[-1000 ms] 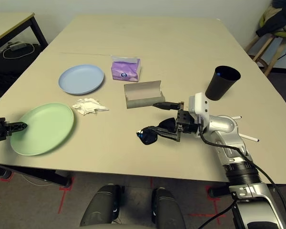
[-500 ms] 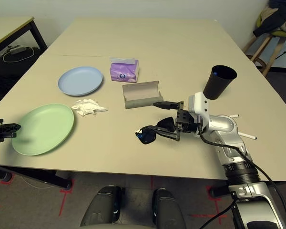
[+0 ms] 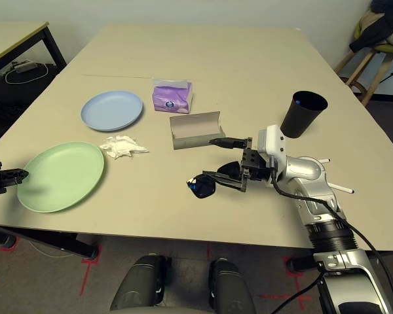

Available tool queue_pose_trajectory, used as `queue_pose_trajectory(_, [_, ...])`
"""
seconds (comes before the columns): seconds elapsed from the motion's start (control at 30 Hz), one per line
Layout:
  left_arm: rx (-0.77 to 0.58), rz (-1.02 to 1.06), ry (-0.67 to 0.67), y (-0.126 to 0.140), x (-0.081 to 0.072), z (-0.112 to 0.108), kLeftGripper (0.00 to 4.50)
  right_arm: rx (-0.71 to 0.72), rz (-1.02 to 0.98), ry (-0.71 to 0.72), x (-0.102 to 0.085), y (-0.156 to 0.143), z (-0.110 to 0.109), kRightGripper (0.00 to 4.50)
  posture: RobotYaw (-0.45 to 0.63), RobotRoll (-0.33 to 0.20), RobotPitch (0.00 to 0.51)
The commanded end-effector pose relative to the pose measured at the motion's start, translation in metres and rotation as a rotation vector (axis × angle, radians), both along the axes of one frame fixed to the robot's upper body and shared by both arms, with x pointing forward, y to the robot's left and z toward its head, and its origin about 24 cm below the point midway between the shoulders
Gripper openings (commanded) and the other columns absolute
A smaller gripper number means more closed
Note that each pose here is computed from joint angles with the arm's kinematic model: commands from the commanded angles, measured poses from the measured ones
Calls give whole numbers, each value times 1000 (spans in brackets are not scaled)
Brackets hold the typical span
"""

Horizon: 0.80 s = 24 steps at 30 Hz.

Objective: Organize and tidy the items on the table.

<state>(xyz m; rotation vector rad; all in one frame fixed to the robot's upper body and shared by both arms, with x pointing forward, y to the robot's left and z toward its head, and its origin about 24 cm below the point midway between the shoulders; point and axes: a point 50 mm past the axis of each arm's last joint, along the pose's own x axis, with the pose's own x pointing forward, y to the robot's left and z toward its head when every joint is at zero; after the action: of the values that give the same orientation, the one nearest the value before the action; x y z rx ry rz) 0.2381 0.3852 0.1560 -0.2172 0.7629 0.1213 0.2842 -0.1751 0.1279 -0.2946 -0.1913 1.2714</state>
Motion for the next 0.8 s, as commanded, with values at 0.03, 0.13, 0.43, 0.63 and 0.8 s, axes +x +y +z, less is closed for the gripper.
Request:
queue_pose_trajectory(0.03, [-15, 22, -16, -2, -3, 5, 16, -2, 5, -2, 0, 3, -1, 4500, 171, 0, 64])
queue_pose_trajectory(0.13, [-16, 34, -26, -1, -8, 11, 16, 11, -11, -1, 1, 2, 0, 4500, 173, 0, 64])
queue_pose_trajectory(0.43, [-64, 81, -122, -2, -7, 26, 16, 21, -23, 1, 1, 3, -1, 4500, 179, 0, 63])
queue_pose_trajectory(0.63, [-129, 88, -181, -11, 3, 29, 16, 24, -38, -3, 2, 2, 0, 4500, 178, 0, 60])
queue_pose_trajectory(0.8, [-177, 88, -275, -24, 24, 38, 16, 86, -134, 14, 8, 1, 4, 4500, 176, 0, 61])
